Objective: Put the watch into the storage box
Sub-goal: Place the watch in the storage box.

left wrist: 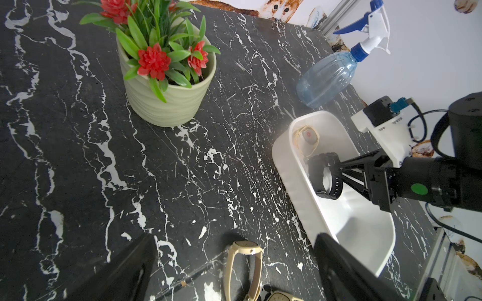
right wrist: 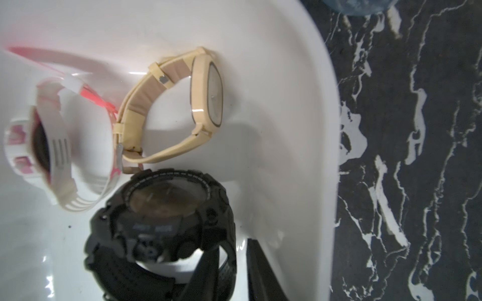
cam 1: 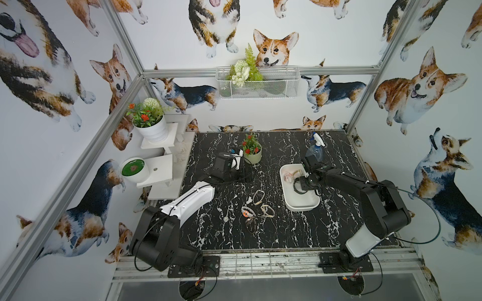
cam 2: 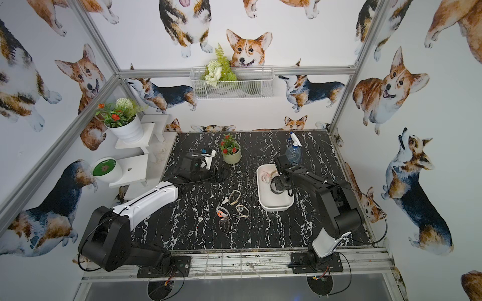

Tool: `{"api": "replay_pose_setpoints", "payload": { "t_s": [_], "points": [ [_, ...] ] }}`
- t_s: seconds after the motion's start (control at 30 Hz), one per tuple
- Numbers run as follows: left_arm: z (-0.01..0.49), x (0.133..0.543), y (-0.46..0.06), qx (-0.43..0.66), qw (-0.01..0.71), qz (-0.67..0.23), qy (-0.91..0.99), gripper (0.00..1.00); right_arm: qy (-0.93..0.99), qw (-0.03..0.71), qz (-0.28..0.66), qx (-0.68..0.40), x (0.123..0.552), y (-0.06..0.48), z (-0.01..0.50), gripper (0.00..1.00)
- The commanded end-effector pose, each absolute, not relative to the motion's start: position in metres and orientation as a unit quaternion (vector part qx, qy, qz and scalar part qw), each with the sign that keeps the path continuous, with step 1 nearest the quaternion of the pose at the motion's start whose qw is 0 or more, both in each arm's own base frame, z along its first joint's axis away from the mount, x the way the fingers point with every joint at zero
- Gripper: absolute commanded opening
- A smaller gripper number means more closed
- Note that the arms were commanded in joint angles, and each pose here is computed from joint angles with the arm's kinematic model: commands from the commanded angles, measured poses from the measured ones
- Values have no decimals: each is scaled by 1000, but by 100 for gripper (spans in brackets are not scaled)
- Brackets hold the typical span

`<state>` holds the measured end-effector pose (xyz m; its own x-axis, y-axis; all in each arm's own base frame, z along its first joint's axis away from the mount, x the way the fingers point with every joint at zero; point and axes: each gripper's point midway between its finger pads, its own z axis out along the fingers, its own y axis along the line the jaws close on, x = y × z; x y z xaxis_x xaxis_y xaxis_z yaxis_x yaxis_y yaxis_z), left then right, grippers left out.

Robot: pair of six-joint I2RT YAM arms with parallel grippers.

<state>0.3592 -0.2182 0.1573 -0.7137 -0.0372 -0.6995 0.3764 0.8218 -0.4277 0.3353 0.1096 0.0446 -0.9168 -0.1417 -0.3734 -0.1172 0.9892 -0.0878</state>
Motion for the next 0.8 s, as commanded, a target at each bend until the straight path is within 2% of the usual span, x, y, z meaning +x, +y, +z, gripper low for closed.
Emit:
{"api": "replay_pose_setpoints", "payload": {
  "t_s": [0.0,0.23,0.43,0.57,0.6,0.73,0.77],
  "points": [
    [160,359,-217,104,368,-276,882,100,976,201,-38,-69,336,108,48,39],
    [157,355,-215,111,347,-265,893,96,968,233,-21,-89,338,122,73,51],
    [160,344,-207,126,297,-230,918,83,948,287,-4,-134,343,157,123,58],
    [164,331,-215,141,265,-256,919,72,937,312,69,-139,344,184,145,62],
    [163,327,-219,146,255,-267,918,69,934,317,85,-143,344,191,148,67],
    [144,312,-228,158,212,-276,924,56,921,331,147,-142,343,214,155,72],
    [139,308,-230,163,202,-272,927,56,918,333,163,-141,344,219,157,73]
  ]
}}
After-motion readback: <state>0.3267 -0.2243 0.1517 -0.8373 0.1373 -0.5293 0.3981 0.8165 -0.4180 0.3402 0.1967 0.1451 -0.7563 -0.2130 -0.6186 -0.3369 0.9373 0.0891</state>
